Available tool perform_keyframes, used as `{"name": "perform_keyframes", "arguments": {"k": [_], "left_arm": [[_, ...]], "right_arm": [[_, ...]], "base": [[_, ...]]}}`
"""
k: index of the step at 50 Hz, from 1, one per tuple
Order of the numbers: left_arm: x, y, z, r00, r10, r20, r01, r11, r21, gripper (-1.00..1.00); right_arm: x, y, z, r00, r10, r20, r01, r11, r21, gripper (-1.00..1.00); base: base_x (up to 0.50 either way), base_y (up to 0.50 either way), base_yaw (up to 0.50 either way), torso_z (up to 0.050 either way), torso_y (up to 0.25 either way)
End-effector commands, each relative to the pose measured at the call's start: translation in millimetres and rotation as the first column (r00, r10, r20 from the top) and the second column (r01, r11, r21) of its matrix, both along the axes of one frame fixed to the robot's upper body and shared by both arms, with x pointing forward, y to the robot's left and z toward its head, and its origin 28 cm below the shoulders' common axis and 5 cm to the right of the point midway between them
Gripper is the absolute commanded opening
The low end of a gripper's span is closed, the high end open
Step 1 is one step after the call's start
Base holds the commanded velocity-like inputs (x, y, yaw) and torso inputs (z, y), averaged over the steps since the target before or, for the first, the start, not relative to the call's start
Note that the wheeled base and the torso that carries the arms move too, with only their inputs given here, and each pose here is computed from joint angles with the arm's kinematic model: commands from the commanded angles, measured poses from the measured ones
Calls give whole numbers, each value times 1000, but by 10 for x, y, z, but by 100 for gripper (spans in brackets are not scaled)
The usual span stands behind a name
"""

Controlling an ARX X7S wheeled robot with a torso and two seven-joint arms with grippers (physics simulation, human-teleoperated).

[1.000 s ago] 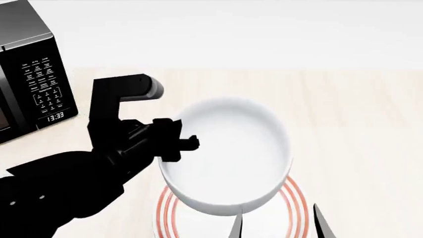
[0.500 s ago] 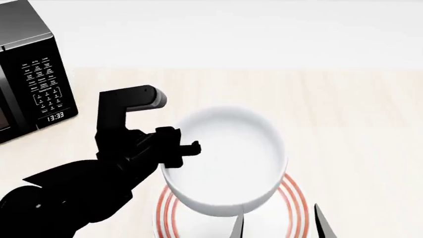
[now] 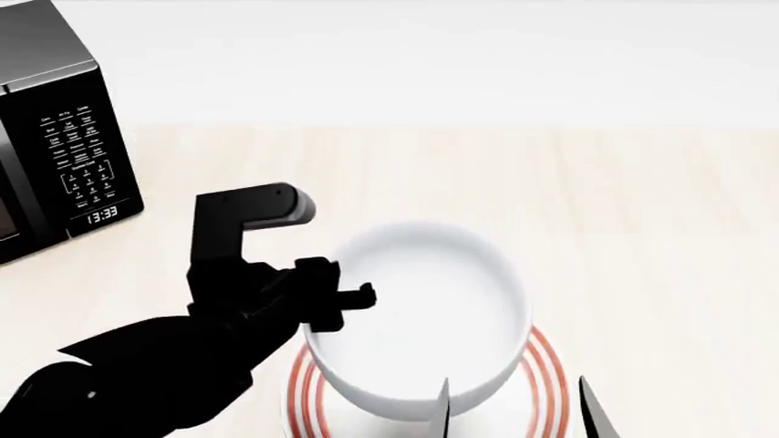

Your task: Pick up the white bowl and put it on the plate.

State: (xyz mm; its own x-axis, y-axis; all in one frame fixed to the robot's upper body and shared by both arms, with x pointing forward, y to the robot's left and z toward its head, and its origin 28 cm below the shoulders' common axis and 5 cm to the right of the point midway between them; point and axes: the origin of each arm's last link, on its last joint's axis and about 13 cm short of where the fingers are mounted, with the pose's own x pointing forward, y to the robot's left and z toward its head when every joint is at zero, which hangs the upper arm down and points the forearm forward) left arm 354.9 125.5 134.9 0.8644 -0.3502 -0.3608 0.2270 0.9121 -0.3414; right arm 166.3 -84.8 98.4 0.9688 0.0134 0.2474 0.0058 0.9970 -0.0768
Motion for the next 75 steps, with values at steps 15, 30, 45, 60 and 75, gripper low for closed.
{"name": "perform_keyframes", "arguments": {"k": [15, 30, 45, 60, 75], "left_arm": [[18, -12, -92, 1000, 4, -6, -5, 1000, -16, -100], [35, -14, -185, 1000, 5, -23, -5, 1000, -7, -100], [48, -10, -273, 999, 4, -37, -5, 1000, -6, -100], [53, -10, -325, 999, 10, -42, -10, 1000, -1, -100], [64, -27, -385, 998, 0, -59, 1, 1000, 22, -100]], "right_arm": [[1, 1, -10, 1000, 4, -4, -4, 1000, -1, 100], [3, -1, -12, 1000, 3, -4, -3, 1000, -2, 100], [1, -2, -20, 1000, 3, -5, -3, 1000, -3, 100], [0, 1, -23, 1000, 6, -5, -6, 1000, -3, 100], [4, 0, -22, 1000, 6, -5, -6, 1000, -2, 100]], "base": [[0, 0, 0, 0, 1], [0, 0, 0, 0, 0], [0, 0, 0, 0, 1], [0, 0, 0, 0, 1], [0, 0, 0, 0, 1]]}}
